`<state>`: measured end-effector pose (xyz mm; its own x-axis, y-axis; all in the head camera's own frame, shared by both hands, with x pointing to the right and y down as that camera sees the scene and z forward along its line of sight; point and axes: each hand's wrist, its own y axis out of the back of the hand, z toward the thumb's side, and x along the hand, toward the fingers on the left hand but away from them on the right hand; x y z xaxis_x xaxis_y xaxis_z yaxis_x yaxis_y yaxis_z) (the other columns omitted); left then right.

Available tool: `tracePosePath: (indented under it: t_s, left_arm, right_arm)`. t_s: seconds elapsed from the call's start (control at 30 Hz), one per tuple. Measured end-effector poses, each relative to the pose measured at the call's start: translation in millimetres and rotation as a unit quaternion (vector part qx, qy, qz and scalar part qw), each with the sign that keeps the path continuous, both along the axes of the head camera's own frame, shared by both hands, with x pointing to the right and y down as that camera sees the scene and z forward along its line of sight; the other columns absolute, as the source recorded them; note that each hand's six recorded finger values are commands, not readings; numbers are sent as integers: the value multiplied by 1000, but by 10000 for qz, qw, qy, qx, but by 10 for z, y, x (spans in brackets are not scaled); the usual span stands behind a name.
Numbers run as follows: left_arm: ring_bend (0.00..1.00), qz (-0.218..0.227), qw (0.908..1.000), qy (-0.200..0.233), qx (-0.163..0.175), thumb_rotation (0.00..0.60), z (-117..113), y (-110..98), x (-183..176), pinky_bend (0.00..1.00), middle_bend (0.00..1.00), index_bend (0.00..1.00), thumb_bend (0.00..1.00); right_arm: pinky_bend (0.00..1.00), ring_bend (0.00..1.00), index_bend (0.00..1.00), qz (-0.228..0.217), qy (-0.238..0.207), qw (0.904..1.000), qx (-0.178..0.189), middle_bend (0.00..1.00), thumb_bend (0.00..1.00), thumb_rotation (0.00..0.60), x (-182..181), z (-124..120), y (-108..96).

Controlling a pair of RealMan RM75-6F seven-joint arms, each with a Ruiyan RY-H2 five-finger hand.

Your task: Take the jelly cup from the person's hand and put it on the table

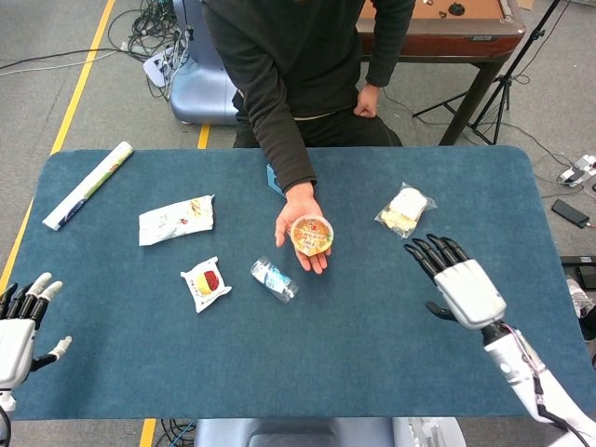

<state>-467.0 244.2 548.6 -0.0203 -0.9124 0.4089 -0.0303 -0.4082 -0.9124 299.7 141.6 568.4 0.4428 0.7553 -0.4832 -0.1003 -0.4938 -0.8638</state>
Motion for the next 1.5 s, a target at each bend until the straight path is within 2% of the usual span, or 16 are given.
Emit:
tracePosePath:
  t_s: [0.27,0.47,0.77,1.17,1.33,1.43,1.5]
  left_arm:
    - [90,-11,10000,3,49,600,-43,21,-9,17,75,144,210]
    - [90,2,10000,7,53,600,-59,29,0,17,75,144,211]
    - [89,-56,10000,-36,38,600,-80,51,-27,17,75,144,211]
    - [89,-164,9998,-86,49,600,-115,84,-113,18,75,144,210]
    - [89,-168,9998,-87,58,600,-125,92,-130,17,75,144,210]
    - [89,-169,9998,-83,69,600,-132,97,-136,18,75,143,210]
    - [89,-183,9998,-88,68,600,-133,103,-146,18,75,144,211]
  right_arm:
    - [135,5,0,-536,-256,9977,-312,77,143,600,-671,175,-382]
    - [135,5,0,-710,-300,9955,-546,77,143,600,-1067,378,-611]
    - [135,2,0,-869,-290,9934,-689,77,143,600,-1564,642,-874]
    - [135,1,1,-954,-161,9912,-905,77,143,600,-1955,891,-1029]
    - [137,3,66,-951,-106,9903,-1008,104,146,600,-1997,951,-1025]
    - [193,44,135,-915,-111,9903,-1043,148,238,600,-2027,981,-1038]
    - [270,91,200,-887,-124,9907,-1019,187,317,600,-2033,988,-1050]
